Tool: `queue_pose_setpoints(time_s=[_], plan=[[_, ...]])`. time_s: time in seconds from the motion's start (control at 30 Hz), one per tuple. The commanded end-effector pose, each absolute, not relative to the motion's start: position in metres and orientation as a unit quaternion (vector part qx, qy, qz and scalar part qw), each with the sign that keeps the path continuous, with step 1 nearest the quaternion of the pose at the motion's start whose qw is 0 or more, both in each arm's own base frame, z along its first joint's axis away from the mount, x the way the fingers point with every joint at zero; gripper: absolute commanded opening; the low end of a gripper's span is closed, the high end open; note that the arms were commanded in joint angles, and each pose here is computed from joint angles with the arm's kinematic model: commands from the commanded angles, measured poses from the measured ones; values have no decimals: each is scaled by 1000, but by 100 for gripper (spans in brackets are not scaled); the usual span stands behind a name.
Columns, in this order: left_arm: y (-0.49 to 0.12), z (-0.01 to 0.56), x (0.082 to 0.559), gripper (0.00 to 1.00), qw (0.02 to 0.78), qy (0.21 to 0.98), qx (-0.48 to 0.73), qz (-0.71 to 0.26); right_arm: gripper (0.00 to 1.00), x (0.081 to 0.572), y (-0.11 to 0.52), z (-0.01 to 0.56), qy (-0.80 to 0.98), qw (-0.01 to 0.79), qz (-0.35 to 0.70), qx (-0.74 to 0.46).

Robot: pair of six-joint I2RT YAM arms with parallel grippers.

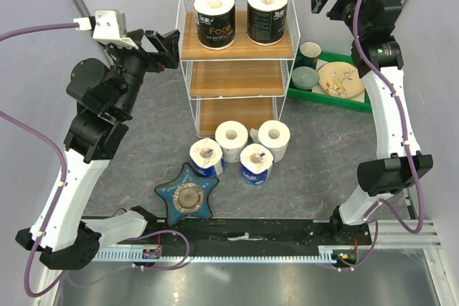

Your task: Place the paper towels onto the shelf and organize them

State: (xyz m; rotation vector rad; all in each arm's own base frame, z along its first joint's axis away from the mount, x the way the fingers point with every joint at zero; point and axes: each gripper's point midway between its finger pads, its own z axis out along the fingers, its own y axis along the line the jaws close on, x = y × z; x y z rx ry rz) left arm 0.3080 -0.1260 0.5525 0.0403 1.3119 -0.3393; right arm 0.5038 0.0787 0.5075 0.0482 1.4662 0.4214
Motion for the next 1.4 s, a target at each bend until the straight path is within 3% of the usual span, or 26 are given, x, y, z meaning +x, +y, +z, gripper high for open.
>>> queue_pose_setpoints(time_s=[0.0,0.77,1.37], plan=[[-119,562,305,97,793,591,16,-146,98,482,87,555,617,754,224,4],[-119,559,306,97,791,594,20,-145,98,489,126,535,664,740,108,-14],[-119,558,310,97,790,595,19,-149,98,484,155,523,674,723,137,-64]])
